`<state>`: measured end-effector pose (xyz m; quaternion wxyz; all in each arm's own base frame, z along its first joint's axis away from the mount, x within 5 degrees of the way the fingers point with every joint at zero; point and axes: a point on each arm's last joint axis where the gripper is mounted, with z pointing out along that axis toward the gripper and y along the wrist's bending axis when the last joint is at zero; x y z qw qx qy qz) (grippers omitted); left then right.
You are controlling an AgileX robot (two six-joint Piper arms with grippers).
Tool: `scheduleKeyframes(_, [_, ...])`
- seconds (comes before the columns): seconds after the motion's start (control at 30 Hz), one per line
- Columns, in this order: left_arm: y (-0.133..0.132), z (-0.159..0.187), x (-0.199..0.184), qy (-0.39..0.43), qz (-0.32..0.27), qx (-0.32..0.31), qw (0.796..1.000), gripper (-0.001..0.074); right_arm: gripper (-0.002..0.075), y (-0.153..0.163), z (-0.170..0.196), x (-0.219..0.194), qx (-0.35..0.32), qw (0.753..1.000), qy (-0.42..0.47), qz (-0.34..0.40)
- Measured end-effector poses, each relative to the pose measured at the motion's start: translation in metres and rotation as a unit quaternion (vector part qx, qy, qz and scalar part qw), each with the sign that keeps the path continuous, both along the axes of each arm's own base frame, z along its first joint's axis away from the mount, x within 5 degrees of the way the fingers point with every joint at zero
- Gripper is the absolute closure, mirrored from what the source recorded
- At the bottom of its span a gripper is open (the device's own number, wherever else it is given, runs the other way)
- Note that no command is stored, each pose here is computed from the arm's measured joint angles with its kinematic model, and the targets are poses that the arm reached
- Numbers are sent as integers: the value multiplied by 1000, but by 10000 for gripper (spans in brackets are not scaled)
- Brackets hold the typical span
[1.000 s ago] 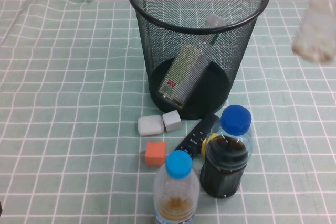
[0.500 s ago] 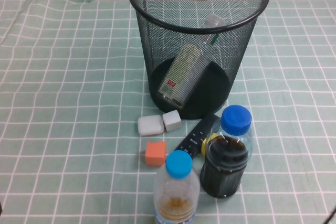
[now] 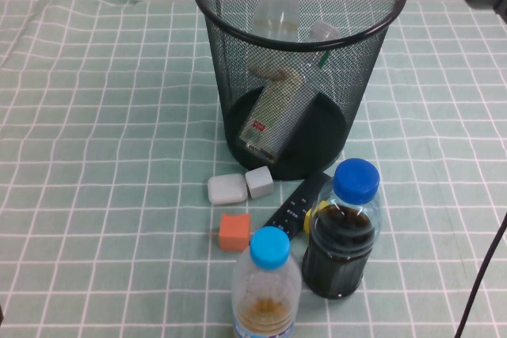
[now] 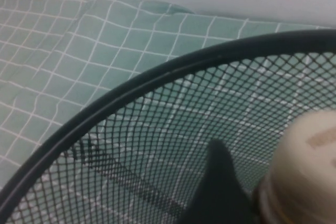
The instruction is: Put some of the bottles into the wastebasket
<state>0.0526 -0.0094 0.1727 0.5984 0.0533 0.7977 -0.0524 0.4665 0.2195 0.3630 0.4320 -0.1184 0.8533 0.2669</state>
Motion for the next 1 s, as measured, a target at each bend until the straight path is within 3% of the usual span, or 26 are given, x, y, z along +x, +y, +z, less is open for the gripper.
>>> scheduleKeyframes(0.07, [0, 0, 0, 0, 0, 0, 1000, 735, 242, -1, 0, -1, -5, 1000, 6, 0])
scheduleKeyframes(0.17, [0, 0, 0, 0, 0, 0, 1000, 735, 214, -4, 7, -8, -20, 1000, 15, 4])
scheduleKeyframes(0.27, [0, 0, 0, 0, 0, 0, 1000, 735, 293, -11, 26, -23, -40, 999, 16, 7])
scheduleKeyframes(0.5, [0, 0, 0, 0, 0, 0, 1000, 735, 664, -41, 90, -74, -85, 996, 5, -15])
scheduleKeyframes(0.67, [0, 0, 0, 0, 0, 0, 1000, 735, 720, -64, 115, -103, -126, 990, 13, -57])
scheduleKeyframes(1.0, [0, 0, 0, 0, 0, 0, 1000, 735, 729, -97, 164, -147, -157, 979, -55, -114])
